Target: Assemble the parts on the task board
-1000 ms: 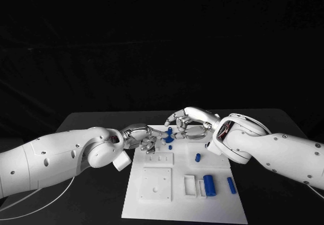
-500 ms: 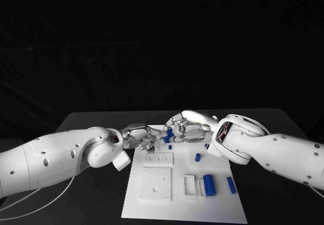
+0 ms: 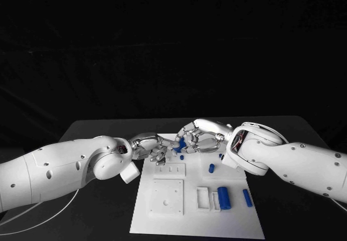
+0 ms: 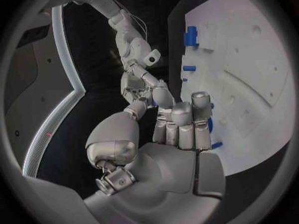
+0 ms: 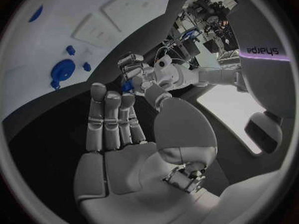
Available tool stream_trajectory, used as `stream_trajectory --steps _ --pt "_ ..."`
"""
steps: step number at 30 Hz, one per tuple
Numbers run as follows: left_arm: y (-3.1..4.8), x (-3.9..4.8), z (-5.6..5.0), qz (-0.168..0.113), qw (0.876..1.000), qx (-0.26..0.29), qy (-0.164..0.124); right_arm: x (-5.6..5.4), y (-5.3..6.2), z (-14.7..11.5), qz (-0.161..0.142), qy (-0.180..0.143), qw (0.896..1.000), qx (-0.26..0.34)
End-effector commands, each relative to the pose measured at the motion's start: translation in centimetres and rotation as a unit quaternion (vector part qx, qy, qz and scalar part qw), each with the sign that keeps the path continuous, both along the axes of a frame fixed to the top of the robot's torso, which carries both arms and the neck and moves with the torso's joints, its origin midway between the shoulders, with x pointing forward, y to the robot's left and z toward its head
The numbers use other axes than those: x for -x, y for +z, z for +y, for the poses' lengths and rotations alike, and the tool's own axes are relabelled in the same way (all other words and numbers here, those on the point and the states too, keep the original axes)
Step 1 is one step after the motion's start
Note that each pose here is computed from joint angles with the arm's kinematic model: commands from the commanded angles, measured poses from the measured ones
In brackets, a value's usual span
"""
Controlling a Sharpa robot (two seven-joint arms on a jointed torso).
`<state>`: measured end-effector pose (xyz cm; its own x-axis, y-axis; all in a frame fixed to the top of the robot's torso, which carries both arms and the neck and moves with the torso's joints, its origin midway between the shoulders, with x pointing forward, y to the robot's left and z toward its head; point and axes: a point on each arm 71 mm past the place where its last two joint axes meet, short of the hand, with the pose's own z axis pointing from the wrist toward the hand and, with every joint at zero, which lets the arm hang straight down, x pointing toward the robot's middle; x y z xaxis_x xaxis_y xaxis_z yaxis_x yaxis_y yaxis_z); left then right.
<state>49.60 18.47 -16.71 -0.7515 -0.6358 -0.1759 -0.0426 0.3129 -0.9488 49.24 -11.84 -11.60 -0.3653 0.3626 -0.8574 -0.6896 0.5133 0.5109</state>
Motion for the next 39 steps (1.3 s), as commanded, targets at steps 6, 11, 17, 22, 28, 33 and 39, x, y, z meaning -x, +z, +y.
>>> stream_trajectory --steps 6,11,17,22,28,33,39 --pt "0.14 0.27 -0.44 -0.005 1.000 0.000 -0.023 0.07 -0.32 0.24 0.007 0.008 1.000 0.011" --pt "0.15 0.30 -0.48 -0.004 1.000 0.001 -0.024 0.05 -0.39 0.20 0.009 0.007 1.000 0.013" --pt "0.18 0.32 -0.49 -0.005 1.000 0.004 -0.026 0.08 -0.50 0.26 0.011 0.010 1.000 0.018" --pt "0.20 0.21 -0.37 -0.006 1.000 0.006 -0.020 0.09 -0.56 0.27 0.010 0.012 1.000 0.022" --pt "0.28 -0.06 -0.05 -0.012 1.000 0.009 -0.001 0.18 -0.57 0.23 0.008 0.014 1.000 0.025" --pt "0.35 -0.33 0.30 -0.017 1.000 0.012 0.020 0.26 -0.64 0.20 0.008 0.015 0.999 0.029" --pt "0.41 -0.43 0.42 -0.018 0.999 0.016 0.028 0.35 -0.71 0.37 0.009 0.017 0.999 0.030"
